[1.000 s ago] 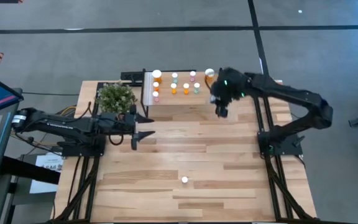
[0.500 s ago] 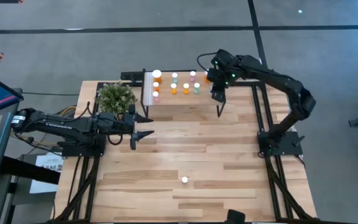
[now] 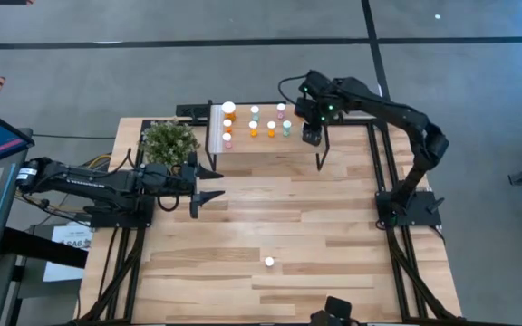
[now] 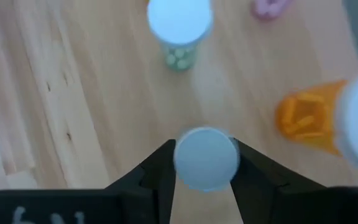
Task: Pick and place medicine bottles onto shelf by color
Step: Put the small blue pill bottle on the shelf, then put the small pink pill bottle on the shelf
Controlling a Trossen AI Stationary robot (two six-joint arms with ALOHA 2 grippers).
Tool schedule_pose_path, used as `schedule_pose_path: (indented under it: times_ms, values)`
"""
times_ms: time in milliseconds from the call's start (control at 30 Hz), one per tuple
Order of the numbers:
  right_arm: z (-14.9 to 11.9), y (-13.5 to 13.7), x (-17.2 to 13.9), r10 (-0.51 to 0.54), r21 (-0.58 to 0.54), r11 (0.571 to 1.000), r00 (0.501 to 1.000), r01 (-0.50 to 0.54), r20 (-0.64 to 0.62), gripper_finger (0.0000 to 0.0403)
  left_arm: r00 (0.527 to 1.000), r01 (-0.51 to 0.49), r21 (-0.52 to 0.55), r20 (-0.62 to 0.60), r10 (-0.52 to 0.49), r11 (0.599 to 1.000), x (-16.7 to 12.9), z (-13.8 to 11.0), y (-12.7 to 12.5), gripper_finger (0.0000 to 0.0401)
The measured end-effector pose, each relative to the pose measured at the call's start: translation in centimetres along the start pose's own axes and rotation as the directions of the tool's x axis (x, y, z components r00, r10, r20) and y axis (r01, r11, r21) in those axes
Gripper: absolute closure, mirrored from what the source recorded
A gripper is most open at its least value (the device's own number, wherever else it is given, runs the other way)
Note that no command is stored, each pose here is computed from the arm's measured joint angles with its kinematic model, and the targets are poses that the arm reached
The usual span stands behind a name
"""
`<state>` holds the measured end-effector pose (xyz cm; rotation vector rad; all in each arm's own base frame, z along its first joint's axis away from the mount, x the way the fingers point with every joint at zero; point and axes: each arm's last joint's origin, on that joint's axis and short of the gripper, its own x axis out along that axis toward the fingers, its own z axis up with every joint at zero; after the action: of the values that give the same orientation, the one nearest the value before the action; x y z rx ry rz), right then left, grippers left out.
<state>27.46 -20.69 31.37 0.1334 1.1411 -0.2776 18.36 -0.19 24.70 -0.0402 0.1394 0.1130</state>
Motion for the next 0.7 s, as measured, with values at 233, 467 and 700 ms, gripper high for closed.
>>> schedule_pose_path:
  times_ms: [233, 467, 700]
  values:
    - [0.4, -0.1, -0.9, -0.024, 0.010, 1.000, 0.999, 0.024, 0.028, 0.0205, 1.000, 0.000, -0.001, -0.008, 0.000, 1.000, 0.0, -0.1, 0.0, 0.0176]
    - [0.5, 0.0, -2.4, -0.017, 0.036, 0.999, 1.000, 0.017, 0.003, 0.0180, 1.000, 0.000, -0.008, -0.008, 0.000, 1.000, 0.0, -0.1, 0.0, 0.0176]
    - [-0.6, 1.2, -4.5, 0.049, 0.136, 0.990, 0.989, -0.030, -0.139, 0.0187, 0.998, 0.055, -0.023, 0.006, -0.054, 0.998, 0.0, 0.1, -0.2, 0.0176]
